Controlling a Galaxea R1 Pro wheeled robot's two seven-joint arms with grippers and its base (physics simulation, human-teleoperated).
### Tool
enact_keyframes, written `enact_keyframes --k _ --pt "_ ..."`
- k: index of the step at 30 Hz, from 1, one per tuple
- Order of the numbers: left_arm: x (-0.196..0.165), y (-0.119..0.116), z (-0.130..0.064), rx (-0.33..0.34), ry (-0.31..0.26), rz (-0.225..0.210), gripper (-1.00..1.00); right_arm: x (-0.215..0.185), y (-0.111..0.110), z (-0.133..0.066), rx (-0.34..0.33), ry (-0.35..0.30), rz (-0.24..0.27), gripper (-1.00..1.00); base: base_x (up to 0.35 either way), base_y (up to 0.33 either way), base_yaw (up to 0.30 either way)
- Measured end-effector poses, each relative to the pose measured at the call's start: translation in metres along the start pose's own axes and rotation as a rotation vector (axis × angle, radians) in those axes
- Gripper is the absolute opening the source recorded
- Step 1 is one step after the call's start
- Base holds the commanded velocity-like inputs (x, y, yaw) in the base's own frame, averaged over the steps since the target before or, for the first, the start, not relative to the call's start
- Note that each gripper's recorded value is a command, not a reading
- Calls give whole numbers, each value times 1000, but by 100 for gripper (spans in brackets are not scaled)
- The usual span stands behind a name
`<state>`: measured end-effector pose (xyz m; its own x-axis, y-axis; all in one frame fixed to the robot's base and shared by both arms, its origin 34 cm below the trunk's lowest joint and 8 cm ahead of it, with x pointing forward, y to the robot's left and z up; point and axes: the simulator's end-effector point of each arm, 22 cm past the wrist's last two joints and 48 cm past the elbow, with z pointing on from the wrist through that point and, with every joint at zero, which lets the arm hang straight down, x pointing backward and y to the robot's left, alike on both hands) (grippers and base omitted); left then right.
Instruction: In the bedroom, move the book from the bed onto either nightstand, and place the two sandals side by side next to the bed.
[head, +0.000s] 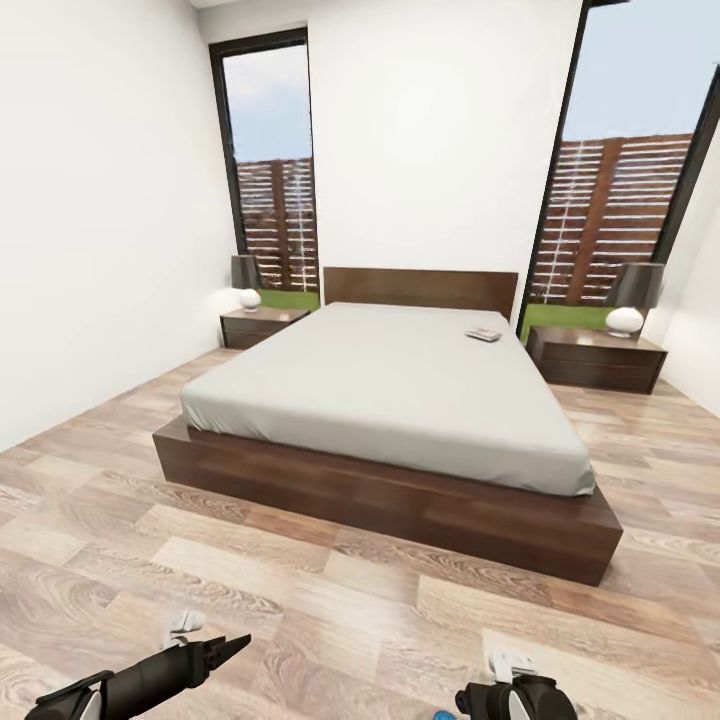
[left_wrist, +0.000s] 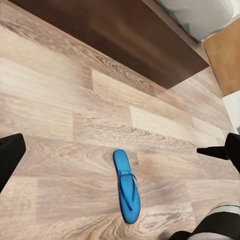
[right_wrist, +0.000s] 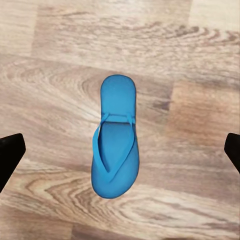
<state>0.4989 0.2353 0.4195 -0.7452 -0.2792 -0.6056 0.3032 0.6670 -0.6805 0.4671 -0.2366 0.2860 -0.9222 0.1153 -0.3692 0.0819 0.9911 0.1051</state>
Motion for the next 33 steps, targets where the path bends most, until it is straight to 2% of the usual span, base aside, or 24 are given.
enact_keyframes --k 33 --pt "49 36 15 -36 82 -86 100 51 -8 39 14 121 8 100 0 0 0"
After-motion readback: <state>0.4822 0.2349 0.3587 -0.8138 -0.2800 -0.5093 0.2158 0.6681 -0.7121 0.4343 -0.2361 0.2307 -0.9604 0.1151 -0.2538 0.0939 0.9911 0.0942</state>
